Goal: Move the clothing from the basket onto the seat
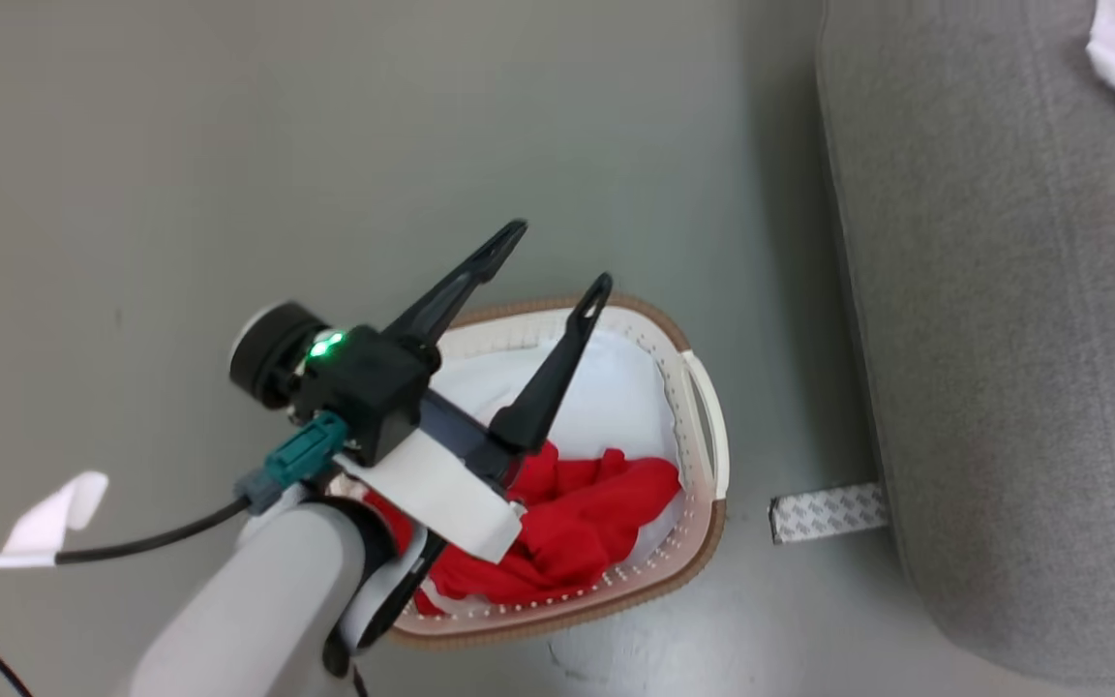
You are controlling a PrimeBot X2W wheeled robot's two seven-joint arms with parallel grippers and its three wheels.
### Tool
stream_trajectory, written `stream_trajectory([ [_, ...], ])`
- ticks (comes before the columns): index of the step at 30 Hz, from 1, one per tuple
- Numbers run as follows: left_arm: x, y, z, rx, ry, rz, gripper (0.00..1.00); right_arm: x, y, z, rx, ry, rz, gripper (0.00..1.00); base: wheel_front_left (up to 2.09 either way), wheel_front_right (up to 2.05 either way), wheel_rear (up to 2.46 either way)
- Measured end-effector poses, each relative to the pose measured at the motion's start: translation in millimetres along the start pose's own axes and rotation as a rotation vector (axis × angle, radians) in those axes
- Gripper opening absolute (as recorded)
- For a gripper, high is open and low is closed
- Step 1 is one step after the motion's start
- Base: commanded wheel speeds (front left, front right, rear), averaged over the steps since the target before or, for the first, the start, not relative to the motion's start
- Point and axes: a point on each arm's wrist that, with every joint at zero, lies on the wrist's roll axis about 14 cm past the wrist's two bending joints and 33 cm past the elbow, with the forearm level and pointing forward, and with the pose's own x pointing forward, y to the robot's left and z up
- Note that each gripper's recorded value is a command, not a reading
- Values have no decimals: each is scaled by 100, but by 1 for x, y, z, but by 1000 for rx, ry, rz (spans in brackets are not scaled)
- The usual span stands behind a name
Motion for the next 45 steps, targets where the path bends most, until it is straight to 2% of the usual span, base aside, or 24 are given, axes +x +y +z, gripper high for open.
stream_trajectory([
  [3,-13,5,8,4,-10,61,100,-21,9,11,5,-24,62,100,0,0,0],
  [11,-67,25,34,42,-46,269,100,-82,40,46,125,-94,230,100,0,0,0],
  [18,-131,47,50,80,-75,479,100,-138,73,58,133,-114,390,100,0,0,0],
  [25,-196,54,59,114,-91,652,100,-187,89,59,187,-98,494,100,0,0,0],
  [36,-251,41,66,125,-141,780,100,-239,95,42,258,-22,573,100,0,0,0],
  [45,-259,46,68,119,-159,811,100,-248,96,38,261,-10,588,100,0,0,0],
])
